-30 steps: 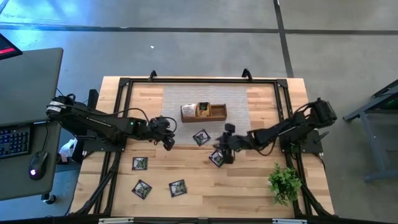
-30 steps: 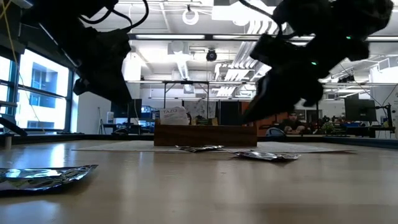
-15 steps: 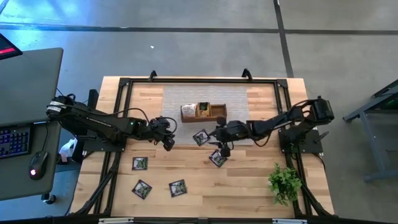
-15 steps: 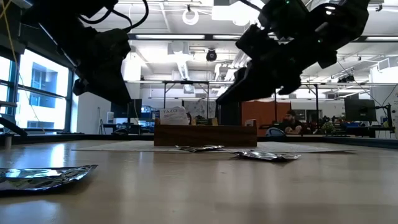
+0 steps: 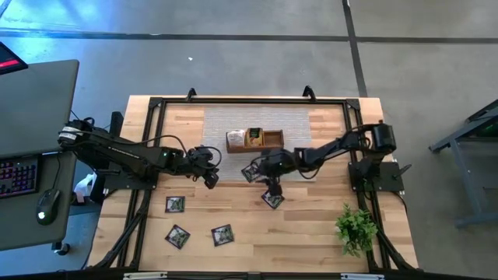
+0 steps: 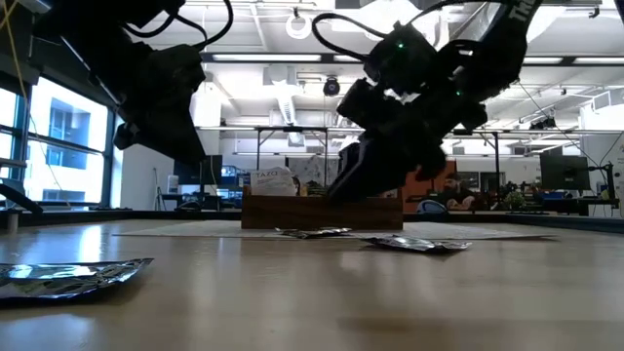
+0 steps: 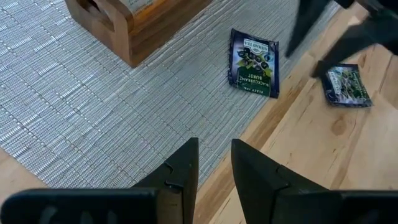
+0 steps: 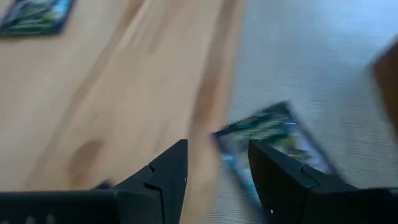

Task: Pick & Place Tea
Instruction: Put the violet tea bag into the right section of the wooden organizer

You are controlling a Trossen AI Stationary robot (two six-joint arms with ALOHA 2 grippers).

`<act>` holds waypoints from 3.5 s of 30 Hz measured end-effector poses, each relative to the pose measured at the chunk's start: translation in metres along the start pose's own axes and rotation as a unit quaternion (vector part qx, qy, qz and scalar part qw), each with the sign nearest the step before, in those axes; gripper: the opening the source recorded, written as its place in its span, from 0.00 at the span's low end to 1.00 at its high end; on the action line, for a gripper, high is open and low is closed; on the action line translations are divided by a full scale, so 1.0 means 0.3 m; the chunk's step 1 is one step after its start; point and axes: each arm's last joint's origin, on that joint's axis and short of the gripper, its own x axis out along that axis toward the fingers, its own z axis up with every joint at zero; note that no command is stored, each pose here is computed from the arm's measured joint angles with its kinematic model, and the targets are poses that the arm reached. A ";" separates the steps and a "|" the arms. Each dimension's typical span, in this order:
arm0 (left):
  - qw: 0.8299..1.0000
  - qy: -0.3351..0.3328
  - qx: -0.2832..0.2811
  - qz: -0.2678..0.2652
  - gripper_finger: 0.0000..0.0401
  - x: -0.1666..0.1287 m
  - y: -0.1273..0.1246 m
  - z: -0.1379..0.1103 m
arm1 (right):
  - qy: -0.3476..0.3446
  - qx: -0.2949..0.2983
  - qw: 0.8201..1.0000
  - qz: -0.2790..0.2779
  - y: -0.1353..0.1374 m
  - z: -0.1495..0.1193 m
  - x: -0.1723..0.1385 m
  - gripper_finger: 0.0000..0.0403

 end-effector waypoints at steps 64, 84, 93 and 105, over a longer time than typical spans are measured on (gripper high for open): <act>0.999 -0.032 -0.005 -0.015 0.23 -0.001 -0.015 0.017 | 0.238 0.279 0.911 -0.187 0.395 -0.099 -0.107 0.27; 0.999 -0.033 -0.005 -0.015 0.23 -0.001 -0.015 0.017 | 0.255 -0.343 0.844 -0.324 0.264 0.064 -0.272 0.01; 0.999 -0.036 -0.006 -0.013 0.23 -0.001 -0.015 0.018 | 0.379 -0.542 0.637 -0.395 0.052 0.164 -0.270 0.01; 0.999 -0.036 -0.005 -0.011 0.23 -0.001 -0.014 0.018 | 0.409 -0.668 0.567 -0.256 -0.083 0.132 -0.250 0.00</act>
